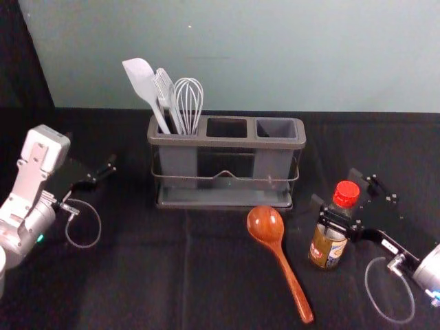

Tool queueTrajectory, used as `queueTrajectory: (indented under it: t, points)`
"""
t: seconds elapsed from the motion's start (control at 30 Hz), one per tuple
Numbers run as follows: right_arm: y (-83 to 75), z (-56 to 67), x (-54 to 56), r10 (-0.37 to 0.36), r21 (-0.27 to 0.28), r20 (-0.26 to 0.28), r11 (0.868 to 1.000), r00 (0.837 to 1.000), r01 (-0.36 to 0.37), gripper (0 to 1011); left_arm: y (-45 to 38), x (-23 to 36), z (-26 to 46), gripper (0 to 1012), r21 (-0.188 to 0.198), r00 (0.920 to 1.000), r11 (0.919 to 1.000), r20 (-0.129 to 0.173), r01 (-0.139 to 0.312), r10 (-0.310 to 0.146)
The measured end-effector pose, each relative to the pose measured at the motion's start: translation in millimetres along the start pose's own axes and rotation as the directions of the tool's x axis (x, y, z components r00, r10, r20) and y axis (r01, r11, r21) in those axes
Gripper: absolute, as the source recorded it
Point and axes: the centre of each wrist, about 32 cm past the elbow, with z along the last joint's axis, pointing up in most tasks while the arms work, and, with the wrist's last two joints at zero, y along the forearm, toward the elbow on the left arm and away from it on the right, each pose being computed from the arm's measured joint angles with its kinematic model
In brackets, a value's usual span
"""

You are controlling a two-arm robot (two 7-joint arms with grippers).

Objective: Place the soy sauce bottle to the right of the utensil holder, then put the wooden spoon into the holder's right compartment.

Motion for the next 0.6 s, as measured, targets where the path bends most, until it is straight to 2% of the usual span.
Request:
queueTrajectory:
  t: [0.6]
  points:
    - [2.1, -1.9, -1.1, -0.012, 0.029, -0.014, 1.0, 1.0, 0.012, 1003, 0.0, 0.0, 0.0, 1005, 0.0, 1.0, 1.0, 0.0, 0.0, 0.0]
